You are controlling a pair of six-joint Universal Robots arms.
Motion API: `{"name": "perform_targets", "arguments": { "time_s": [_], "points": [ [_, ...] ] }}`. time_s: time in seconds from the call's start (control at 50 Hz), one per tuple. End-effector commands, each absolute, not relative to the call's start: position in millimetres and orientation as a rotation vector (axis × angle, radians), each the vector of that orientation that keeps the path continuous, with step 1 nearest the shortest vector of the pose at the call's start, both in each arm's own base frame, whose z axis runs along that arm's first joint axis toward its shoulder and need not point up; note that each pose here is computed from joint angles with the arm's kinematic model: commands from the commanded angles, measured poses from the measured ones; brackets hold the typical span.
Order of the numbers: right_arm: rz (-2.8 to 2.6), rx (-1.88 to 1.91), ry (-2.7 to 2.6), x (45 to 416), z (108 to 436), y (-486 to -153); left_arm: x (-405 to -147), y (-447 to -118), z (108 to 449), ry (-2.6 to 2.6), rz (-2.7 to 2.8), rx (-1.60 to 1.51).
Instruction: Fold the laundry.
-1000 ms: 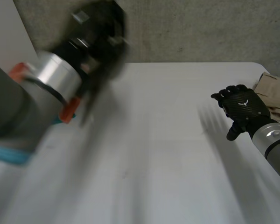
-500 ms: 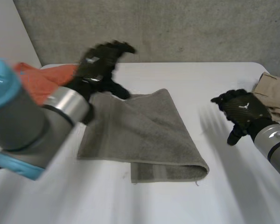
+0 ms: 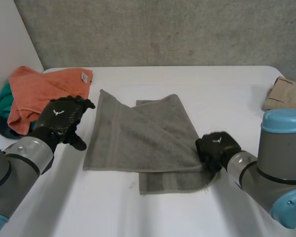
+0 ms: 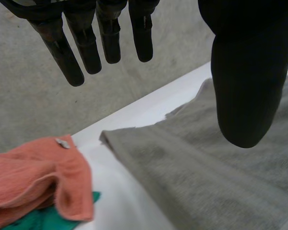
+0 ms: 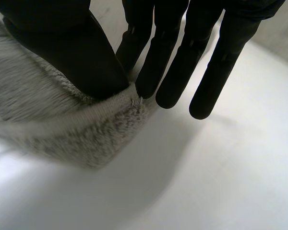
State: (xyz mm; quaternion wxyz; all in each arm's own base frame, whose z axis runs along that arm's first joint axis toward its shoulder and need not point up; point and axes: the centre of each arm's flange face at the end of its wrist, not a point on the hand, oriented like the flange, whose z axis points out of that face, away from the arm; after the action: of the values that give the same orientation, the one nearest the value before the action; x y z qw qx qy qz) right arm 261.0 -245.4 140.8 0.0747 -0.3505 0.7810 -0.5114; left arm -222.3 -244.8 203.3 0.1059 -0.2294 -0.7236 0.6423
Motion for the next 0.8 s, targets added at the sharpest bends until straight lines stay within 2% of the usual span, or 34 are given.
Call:
{"name": "perform_targets", "arguments": {
  "time_s": [0.02,0.06,0.16,0.24,0.38,0.46,0.58,0.64,0.68,0.74,0.8],
  "points": [
    [-1.885,-1.080,2.017,290,213,-226,-237,-235,202,-2.072,1.817,-0.596],
    [-1.948,-1.075,1.910,299,240,-215,-239,-234,200,-2.069,1.804,-0.584],
    [-2.021,-1.054,1.771,309,276,-196,-260,-221,178,-2.080,1.667,-0.598],
    [-2.035,-1.072,1.639,322,305,-167,-275,-215,163,-2.082,1.598,-0.636],
    [-2.017,-1.091,1.592,330,315,-151,-301,-221,140,-2.120,1.549,-0.628],
    [-2.013,-1.094,1.611,328,310,-153,-302,-240,140,-2.154,1.659,-0.538],
    [-1.984,-1.107,1.671,323,296,-158,-296,-259,169,-2.118,1.877,-0.449],
    [-2.010,-1.093,1.729,314,290,-176,-284,-259,197,-2.061,1.969,-0.482],
    [-2.024,-1.070,1.799,304,284,-199,-278,-255,215,-2.009,2.021,-0.538],
    [-2.001,-1.053,1.888,298,268,-222,-278,-247,230,-1.933,2.058,-0.622],
    [-1.987,-1.031,1.924,297,262,-230,-275,-240,245,-1.857,2.106,-0.703]
  ]
}}
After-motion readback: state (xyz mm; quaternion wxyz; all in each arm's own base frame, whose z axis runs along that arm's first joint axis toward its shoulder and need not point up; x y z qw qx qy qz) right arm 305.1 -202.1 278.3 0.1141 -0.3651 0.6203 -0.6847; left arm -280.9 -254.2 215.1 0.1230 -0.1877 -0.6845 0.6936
